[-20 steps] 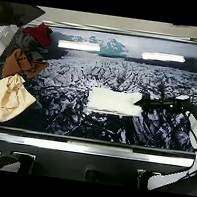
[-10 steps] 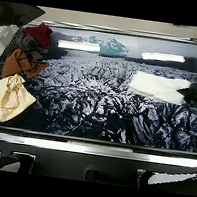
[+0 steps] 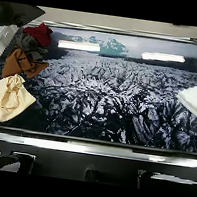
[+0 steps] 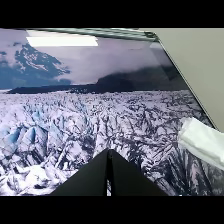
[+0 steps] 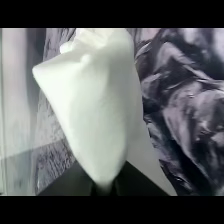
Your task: Fold the clothes and pants, and hang the long-sleeved shirts on hangers.
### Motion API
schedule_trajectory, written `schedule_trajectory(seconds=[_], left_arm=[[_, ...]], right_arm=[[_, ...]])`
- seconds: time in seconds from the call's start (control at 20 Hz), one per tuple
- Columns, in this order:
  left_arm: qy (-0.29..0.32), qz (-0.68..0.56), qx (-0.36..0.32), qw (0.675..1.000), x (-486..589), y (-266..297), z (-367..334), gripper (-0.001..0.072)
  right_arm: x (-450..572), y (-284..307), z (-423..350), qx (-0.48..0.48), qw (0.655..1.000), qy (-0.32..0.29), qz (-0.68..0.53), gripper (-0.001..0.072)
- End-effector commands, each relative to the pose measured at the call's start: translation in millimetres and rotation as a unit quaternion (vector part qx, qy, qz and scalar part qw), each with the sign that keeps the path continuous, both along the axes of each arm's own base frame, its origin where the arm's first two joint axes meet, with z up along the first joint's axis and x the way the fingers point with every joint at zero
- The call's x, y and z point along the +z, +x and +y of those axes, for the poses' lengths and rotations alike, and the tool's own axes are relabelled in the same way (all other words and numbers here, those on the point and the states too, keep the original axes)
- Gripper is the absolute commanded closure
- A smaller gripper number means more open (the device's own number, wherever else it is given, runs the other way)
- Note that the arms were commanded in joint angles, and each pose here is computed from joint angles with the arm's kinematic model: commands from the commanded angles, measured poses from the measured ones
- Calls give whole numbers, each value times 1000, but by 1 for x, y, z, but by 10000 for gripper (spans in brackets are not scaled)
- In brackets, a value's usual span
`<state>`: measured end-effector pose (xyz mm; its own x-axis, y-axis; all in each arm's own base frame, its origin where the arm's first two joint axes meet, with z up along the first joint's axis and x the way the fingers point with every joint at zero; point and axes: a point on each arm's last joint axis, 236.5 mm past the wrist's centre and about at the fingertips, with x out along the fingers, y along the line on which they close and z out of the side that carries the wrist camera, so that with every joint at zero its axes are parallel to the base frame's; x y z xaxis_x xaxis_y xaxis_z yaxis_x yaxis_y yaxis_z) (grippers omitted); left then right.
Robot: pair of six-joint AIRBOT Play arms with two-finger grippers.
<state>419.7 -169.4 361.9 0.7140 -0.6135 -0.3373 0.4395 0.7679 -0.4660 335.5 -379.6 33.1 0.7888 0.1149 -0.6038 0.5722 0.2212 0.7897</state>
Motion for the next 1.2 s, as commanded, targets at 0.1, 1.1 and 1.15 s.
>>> schedule_trajectory(seconds=[0.1, 1.1, 1.15], left_arm=[[-1, 1, 0, 1000, 0, 0, 0, 684], [-4, 0, -4, 1000, 2, -2, -3, 684], [-4, 0, -4, 1000, 2, -2, -3, 684]], right_arm=[[-59, -118, -7, -65, 977, 44, 199, 678], [-99, -188, 44, -100, 939, 23, 330, 285], [-89, -187, 39, -103, 940, 10, 324, 8]])
